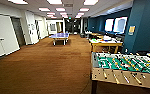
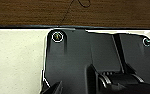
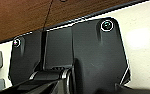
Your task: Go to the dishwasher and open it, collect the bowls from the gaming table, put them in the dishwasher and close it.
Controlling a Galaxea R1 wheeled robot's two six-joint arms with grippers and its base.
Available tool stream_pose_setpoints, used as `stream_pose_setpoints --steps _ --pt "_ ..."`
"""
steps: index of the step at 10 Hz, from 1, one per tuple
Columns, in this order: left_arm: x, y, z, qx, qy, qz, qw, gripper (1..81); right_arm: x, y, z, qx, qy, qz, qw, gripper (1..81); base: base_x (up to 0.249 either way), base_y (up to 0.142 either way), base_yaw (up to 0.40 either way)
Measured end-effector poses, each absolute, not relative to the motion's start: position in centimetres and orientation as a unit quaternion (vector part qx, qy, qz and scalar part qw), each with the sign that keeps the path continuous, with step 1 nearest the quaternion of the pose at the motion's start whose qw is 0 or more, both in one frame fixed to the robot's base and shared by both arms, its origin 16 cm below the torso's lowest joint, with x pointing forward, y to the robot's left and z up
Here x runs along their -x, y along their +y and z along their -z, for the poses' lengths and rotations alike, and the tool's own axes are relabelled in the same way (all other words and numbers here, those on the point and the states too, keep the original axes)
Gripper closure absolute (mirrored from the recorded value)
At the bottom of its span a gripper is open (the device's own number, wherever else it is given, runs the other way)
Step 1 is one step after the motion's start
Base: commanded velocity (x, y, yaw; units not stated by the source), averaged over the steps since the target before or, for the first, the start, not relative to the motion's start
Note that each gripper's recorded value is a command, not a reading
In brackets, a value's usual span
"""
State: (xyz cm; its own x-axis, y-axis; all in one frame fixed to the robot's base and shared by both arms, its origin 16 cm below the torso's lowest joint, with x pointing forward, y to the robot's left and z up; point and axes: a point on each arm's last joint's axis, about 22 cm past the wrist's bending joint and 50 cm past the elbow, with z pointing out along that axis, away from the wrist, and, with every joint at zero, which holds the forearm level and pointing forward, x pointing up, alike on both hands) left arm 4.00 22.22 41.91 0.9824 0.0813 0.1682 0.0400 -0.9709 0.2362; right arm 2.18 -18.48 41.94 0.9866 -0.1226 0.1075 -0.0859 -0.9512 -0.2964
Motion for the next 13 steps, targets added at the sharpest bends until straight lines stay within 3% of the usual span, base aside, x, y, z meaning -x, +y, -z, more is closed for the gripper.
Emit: stream_pose_setpoints --steps 4,13 --pt "-6.9 21.7 -42.2 -0.986 0.030 -0.110 0.121 1.0 -4.6 -18.6 -42.1 0.985 0.052 0.078 0.147 1.0 0.115 -0.096 0.000" --pt "-5.8 22.2 -42.1 -0.988 0.030 -0.100 0.117 1.0 -3.6 -18.6 -42.0 0.985 0.052 0.070 0.147 1.0 0.000 0.000 0.000"
